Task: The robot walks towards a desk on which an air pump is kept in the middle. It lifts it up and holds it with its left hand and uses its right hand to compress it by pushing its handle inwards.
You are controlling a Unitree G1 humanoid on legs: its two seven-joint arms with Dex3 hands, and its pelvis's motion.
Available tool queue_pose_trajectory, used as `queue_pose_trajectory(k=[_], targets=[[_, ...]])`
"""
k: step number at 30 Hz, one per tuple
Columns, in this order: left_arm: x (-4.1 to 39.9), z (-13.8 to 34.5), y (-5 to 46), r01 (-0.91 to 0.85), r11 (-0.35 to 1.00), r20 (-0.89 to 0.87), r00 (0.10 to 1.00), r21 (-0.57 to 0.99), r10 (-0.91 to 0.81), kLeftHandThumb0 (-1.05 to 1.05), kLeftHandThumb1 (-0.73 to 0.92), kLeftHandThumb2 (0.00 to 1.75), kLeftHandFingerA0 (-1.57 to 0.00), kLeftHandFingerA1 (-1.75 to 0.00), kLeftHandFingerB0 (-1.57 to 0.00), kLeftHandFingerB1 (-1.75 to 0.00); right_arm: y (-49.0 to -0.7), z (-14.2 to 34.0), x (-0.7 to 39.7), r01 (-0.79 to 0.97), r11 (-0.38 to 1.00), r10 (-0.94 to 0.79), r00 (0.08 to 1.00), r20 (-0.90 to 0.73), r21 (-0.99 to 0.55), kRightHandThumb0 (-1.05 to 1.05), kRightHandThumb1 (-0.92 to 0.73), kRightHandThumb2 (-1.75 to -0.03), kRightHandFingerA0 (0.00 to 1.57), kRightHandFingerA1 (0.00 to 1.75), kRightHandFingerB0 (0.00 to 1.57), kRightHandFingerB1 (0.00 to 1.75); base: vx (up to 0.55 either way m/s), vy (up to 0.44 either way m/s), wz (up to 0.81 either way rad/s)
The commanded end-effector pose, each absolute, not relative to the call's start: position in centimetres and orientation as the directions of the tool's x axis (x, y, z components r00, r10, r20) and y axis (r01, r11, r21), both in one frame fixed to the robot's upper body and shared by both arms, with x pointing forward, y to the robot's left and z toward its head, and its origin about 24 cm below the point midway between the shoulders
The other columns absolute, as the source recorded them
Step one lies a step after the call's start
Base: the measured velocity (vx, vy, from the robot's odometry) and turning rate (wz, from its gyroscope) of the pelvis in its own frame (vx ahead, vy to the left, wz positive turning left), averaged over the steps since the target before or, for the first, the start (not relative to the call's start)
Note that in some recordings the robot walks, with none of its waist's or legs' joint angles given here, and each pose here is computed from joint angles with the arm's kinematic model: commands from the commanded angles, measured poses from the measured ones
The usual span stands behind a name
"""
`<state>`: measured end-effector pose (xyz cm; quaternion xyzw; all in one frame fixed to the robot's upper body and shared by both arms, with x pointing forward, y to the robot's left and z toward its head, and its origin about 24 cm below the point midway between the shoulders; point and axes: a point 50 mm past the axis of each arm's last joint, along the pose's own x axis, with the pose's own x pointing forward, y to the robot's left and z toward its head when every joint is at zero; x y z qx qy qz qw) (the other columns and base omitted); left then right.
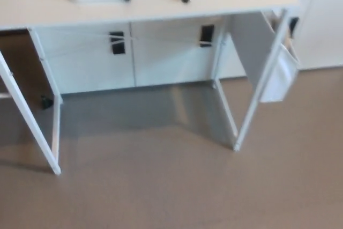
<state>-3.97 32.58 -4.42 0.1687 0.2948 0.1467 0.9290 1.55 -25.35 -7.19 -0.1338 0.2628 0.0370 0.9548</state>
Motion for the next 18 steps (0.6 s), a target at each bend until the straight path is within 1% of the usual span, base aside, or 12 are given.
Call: queue_pose_trajectory(k=[1, 3, 4, 5, 9, 13, 18], targets=[[-4.16, -4.31, 32.54, -0.191, 0.897, -0.488, 0.785, 0.398, 0.383, -0.16, 0.71, 0.6, -0.47, -0.4, -0.36, -0.38, -25.73, -7.02, 2.02, -0.119, 0.964, -0.017, 0.867, -0.498, -0.238, -0.27, -0.74, -0.62, 0.52, 0.43, 0.39, 0.39, 0.43, 0.066, 0.39], [-4.21, -4.34, 32.57, -0.197, 0.899, -0.492, 0.781, 0.391, 0.385, -0.13, 0.73, 0.61, -0.46, -0.4, -0.35, -0.37, -25.69, -7.01, 2.01, -0.114, 0.965, -0.019, 0.868, -0.497, -0.236, -0.26, -0.74, -0.62, 0.52, 0.43, 0.39, 0.39, 0.49, 0.005, 0.36], [-4.22, -4.36, 32.58, -0.199, 0.9, -0.494, 0.78, 0.388, 0.385, -0.13, 0.73, 0.61, -0.46, -0.4, -0.35, -0.37, -25.7, -7.07, 2.01, -0.11, 0.966, -0.022, 0.867, -0.498, -0.235, -0.26, -0.74, -0.62, 0.52, 0.43, 0.39, 0.39, 0.62, -0.063, 1.05], [-4.23, -4.37, 32.58, -0.2, 0.901, -0.494, 0.779, 0.386, 0.385, -0.13, 0.73, 0.61, -0.46, -0.4, -0.35, -0.37, -25.71, -7.11, 2.01, -0.107, 0.966, -0.025, 0.867, -0.498, -0.235, -0.26, -0.74, -0.62, 0.52, 0.43, 0.39, 0.39, 0.59, -0.08, 0.39], [-4.25, -4.38, 32.64, -0.206, 0.898, -0.496, 0.775, 0.389, 0.392, -0.11, 0.73, 0.61, -0.46, -0.4, -0.35, -0.37, -25.74, -7.2, 2.0, -0.117, 0.963, -0.023, 0.862, -0.507, -0.242, -0.27, -0.75, -0.62, 0.52, 0.42, 0.4, 0.38, 0.56, -0.036, 0.18], [-4.15, -4.21, 32.55, -0.202, 0.896, -0.48, 0.786, 0.396, 0.39, -0.09, 0.72, 0.61, -0.47, -0.41, -0.36, -0.39, -25.58, -7.09, 2.1, -0.126, 0.96, -0.019, 0.861, -0.509, -0.249, -0.27, -0.75, -0.62, 0.53, 0.42, 0.4, 0.38, 0.48, -0.025, -0.29], [-4.15, -4.36, 32.5, -0.206, 0.899, -0.494, 0.776, 0.387, 0.391, -0.13, 0.73, 0.61, -0.47, -0.39, -0.36, -0.37, -25.53, -7.17, 2.09, -0.116, 0.964, -0.02, 0.865, -0.502, -0.238, -0.27, -0.74, -0.62, 0.52, 0.42, 0.4, 0.38, 0.38, 0.135, -0.37]])
